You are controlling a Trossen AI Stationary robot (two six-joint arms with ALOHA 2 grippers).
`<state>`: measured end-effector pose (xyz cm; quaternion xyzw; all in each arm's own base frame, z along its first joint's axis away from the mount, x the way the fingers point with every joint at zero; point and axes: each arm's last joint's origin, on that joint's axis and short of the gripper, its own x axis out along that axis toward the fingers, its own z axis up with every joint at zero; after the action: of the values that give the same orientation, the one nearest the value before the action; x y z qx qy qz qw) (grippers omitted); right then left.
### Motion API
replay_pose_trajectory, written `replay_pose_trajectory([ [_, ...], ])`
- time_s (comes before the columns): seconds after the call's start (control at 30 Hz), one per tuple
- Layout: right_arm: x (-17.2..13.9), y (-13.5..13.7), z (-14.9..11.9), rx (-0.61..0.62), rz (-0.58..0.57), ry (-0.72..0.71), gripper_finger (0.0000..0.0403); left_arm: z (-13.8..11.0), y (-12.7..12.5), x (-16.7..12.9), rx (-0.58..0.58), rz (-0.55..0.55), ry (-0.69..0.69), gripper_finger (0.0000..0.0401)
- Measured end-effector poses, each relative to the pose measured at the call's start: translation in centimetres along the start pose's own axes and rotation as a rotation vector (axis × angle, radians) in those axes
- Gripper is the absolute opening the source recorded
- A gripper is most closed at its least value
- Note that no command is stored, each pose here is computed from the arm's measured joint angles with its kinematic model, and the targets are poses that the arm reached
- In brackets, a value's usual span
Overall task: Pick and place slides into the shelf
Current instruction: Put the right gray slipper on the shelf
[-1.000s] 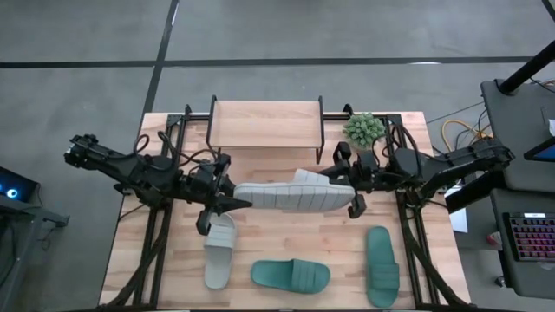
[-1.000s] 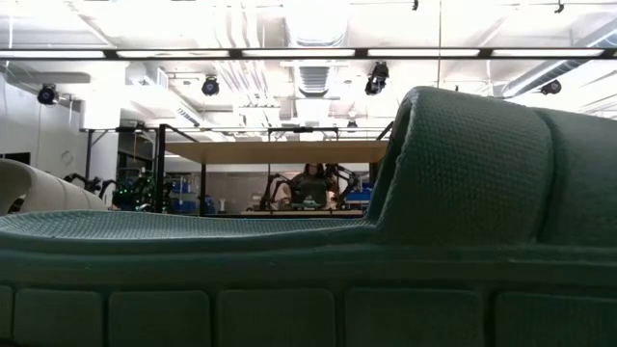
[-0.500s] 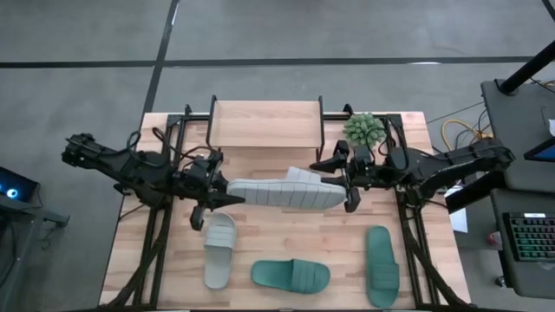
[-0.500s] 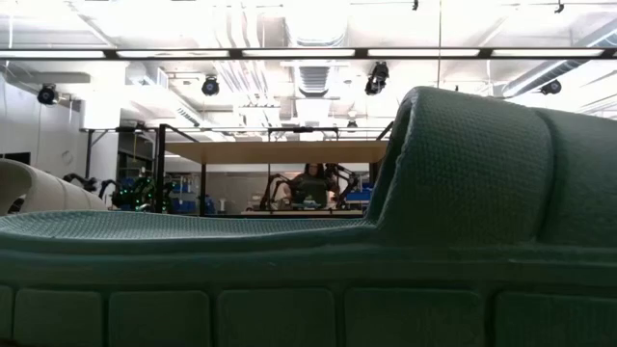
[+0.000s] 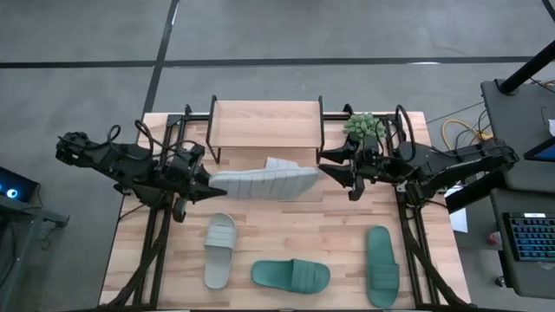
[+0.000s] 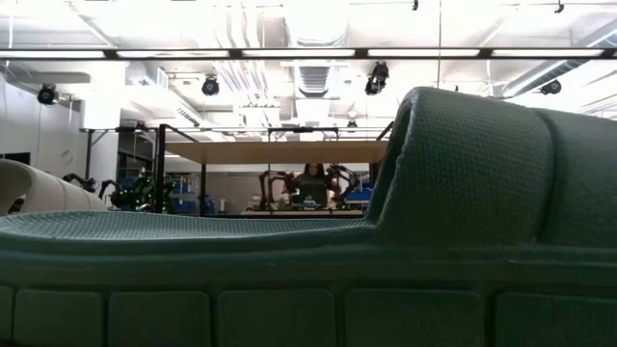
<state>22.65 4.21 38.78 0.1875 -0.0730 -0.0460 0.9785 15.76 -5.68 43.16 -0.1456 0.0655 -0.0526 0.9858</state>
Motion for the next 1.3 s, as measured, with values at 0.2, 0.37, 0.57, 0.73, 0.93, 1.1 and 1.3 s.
replay_pose_trajectory([
  [0.2, -0.2, -0.6, -0.5, 0.038, -0.134, 0.021, 0.0194, -0.3, 0.5, -0.6, 0.009, 0.066, 0.029, 0.0037],
  [0.37, -0.2, -1.0, -1.0, 0.072, -0.240, 0.032, 0.0194, -0.6, 0.7, -0.6, 0.021, 0.109, 0.048, 0.0037],
  [0.57, -0.3, -1.2, -1.0, 0.068, -0.305, 0.011, 0.0194, -0.9, 0.8, -0.2, 0.032, 0.153, 0.062, 0.0037],
  [0.73, -0.4, -1.5, -1.0, 0.061, -0.371, -0.009, 0.0194, -1.1, 0.8, 0.1, 0.043, 0.192, 0.082, 0.0037],
  [0.93, -0.6, -1.9, -1.8, 0.107, -0.444, 0.032, 0.0188, -0.9, 0.7, 0.5, 0.038, 0.245, 0.124, 0.0037],
  [1.1, -0.8, -2.3, -2.6, 0.139, -0.482, 0.085, 0.0182, -0.8, 0.5, 1.2, 0.050, 0.269, 0.179, 0.0037],
  [1.3, -0.9, -2.4, -2.8, 0.159, -0.497, 0.101, 0.0176, -0.3, 0.2, 1.8, 0.093, 0.337, 0.265, 0.0037],
])
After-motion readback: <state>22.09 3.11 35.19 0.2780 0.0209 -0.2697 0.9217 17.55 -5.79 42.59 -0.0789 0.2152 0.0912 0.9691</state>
